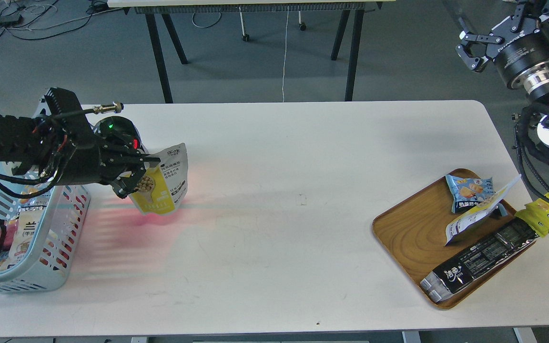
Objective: Scan snack and place in basket
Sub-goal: 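Hold the yellow bag in front of the barcode scanner with the left gripper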
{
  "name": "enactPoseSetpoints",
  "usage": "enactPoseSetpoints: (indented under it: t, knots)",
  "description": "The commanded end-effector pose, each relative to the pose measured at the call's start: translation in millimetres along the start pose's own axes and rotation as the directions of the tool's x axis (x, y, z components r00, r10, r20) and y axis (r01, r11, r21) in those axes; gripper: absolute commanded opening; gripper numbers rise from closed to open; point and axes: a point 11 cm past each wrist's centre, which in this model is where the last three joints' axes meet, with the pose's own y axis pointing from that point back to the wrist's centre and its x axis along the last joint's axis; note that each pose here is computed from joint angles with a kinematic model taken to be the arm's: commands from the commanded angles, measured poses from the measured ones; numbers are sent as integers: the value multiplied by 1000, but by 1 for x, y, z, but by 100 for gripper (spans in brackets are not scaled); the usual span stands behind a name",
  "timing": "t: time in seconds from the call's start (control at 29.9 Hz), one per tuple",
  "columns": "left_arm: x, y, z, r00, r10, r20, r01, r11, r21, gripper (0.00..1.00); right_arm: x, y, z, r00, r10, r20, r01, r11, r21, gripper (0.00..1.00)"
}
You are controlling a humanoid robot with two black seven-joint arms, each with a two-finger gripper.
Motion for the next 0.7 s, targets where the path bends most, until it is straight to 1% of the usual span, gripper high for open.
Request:
enactPoseSetpoints:
  t: [0.0, 0.67]
  knots:
    - [-2, 7, -4, 1000, -7, -1, 7, 1000, 7, 0, -2, 0, -1, 1000, -7, 1, 7, 1000, 1, 99]
    - [-5, 11, -6, 1000, -11, -2, 11, 1000, 11, 0, -6, -1, -1, 1000, -19, 8, 19, 1000, 0, 99]
